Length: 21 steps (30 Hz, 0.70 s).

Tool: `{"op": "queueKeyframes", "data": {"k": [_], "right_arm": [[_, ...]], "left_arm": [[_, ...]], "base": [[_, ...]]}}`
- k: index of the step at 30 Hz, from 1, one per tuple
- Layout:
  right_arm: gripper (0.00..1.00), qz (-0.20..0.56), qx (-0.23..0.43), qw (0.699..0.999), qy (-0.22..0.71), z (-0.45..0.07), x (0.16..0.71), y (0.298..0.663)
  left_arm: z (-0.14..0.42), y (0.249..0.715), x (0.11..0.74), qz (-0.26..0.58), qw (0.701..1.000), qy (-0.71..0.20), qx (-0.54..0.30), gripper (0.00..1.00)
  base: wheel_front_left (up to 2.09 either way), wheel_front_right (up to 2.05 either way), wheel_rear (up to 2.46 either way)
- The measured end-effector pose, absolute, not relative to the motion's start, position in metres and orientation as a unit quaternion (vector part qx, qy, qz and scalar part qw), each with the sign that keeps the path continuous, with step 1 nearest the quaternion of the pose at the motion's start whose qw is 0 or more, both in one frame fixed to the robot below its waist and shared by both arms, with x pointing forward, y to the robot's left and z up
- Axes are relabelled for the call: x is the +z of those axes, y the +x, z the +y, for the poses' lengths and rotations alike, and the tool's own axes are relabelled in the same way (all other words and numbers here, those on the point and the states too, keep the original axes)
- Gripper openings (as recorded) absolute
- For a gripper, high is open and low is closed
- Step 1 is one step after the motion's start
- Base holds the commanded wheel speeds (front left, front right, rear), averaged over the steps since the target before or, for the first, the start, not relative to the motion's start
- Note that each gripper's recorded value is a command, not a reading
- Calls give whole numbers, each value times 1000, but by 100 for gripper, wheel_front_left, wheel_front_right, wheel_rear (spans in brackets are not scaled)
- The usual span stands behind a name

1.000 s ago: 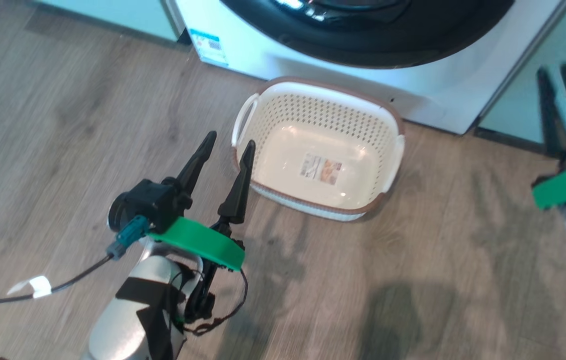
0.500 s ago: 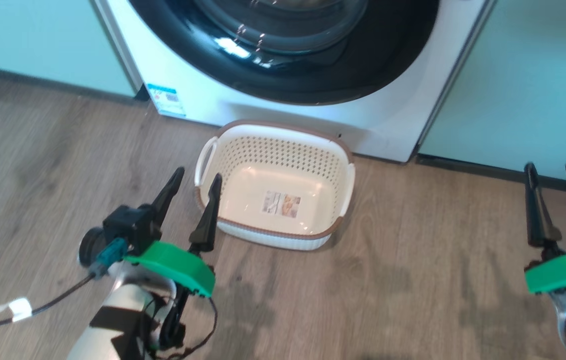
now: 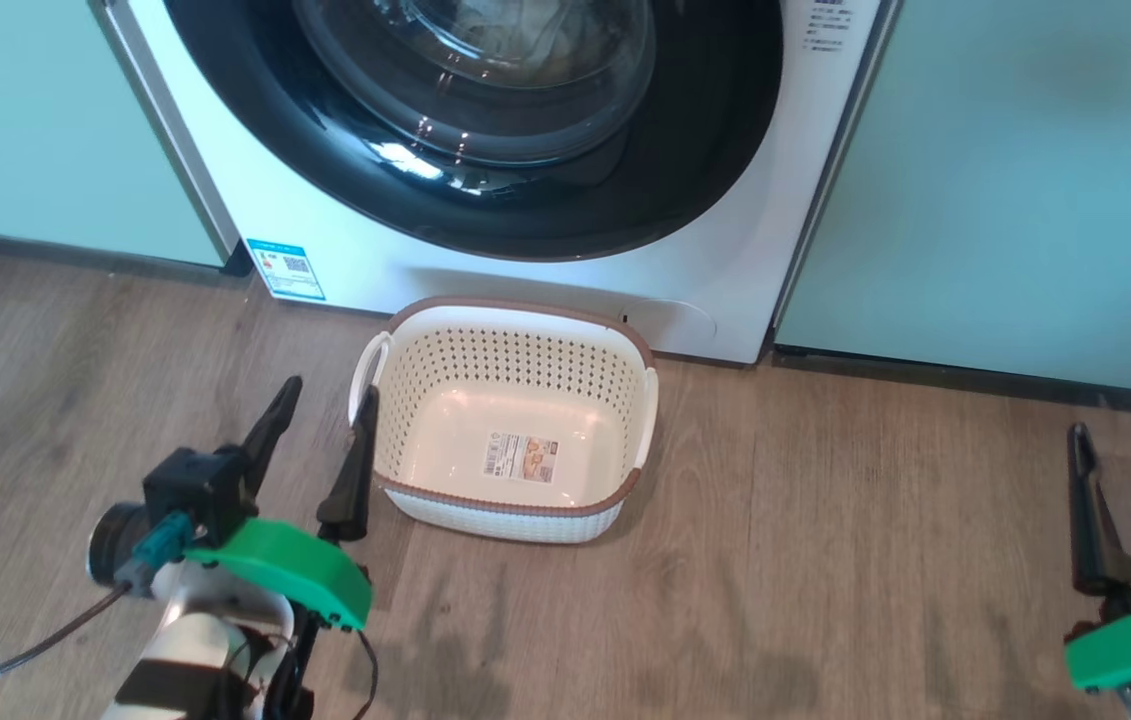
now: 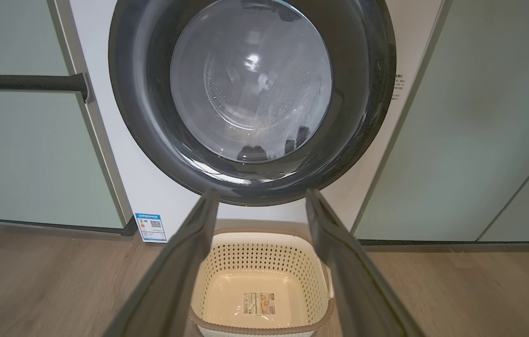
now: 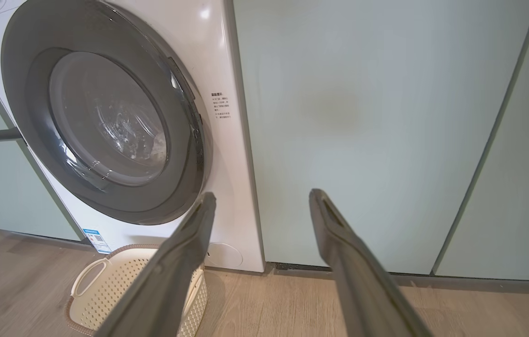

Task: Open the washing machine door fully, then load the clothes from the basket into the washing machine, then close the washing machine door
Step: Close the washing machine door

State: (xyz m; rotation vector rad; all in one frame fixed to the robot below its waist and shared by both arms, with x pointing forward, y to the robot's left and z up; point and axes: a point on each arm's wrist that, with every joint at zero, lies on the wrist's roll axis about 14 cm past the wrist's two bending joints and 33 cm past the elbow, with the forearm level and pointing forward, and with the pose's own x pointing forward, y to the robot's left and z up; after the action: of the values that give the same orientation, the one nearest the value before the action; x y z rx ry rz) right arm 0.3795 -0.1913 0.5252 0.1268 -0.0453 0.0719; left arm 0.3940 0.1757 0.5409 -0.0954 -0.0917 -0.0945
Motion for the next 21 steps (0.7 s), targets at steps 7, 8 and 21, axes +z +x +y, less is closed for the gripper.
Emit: {"op": "queueKeyframes", "data": {"k": [7, 8, 21], "right_arm": [[100, -20, 21, 998, 61, -196, 527, 365], [100, -21, 18, 998, 63, -197, 527, 363], [100, -12, 5, 998, 59, -201, 525, 353]], "left_arm": [[175, 392, 544, -46, 997, -49, -46, 100], [175, 392, 543, -43, 997, -50, -45, 100], [177, 391, 543, -40, 997, -48, -41, 100]], "base": [[0, 0, 0], [0, 0, 0], [0, 0, 0]]}}
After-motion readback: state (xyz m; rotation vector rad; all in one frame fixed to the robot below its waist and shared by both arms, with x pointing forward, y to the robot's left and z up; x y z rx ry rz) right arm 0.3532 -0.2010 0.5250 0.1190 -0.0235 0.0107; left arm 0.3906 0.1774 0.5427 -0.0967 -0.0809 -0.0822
